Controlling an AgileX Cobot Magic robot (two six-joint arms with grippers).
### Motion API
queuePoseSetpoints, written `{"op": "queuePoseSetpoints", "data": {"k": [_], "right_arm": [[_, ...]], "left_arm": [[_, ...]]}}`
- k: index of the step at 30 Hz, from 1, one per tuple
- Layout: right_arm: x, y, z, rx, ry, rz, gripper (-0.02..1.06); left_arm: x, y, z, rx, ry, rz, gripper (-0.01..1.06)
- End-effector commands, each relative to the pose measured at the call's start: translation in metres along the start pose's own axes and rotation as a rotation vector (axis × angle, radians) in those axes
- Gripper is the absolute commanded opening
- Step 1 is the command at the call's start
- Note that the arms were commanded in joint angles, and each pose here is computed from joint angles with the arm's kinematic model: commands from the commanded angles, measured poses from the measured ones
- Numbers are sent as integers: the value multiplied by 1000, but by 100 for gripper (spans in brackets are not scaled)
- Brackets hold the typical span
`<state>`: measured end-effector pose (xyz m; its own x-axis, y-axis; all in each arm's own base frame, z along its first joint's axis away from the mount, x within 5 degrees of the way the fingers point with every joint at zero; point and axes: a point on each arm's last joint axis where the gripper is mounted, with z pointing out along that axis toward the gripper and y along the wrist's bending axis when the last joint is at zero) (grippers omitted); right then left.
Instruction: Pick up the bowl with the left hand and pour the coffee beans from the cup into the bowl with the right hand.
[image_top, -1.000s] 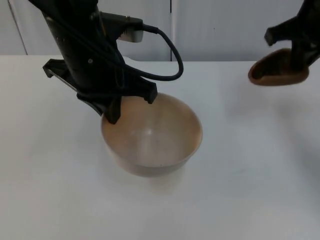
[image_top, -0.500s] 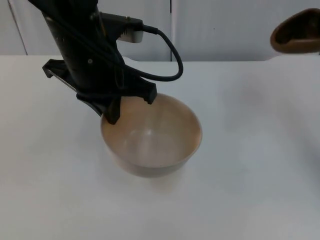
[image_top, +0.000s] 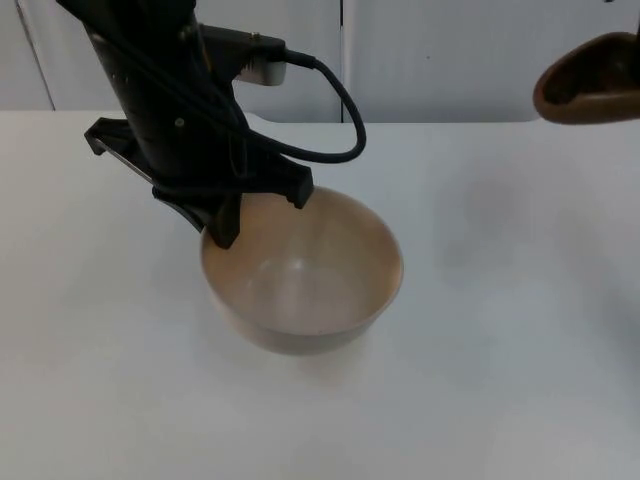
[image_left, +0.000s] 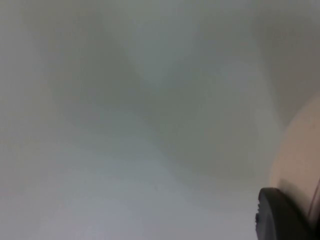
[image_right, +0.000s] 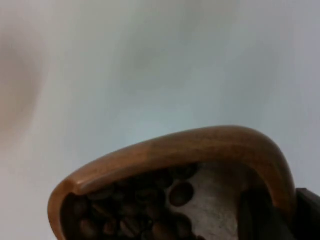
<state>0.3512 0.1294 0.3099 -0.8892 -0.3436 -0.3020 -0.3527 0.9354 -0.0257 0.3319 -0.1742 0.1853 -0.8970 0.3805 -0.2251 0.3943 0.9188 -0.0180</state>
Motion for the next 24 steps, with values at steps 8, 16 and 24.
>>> {"op": "queuePoseSetpoints", "data": {"k": [8,16,24], "right_arm": [[1,37,6,44,33,-108,0],[-8,61,6,25,9,-151,0],[-21,92,-11,90,-90,-220,0]], "left_arm": [[2,-1,-1,-3,3,3,0],[2,-1,-1,-3,3,3,0],[2,-1,-1,-6,5,5,0]]}}
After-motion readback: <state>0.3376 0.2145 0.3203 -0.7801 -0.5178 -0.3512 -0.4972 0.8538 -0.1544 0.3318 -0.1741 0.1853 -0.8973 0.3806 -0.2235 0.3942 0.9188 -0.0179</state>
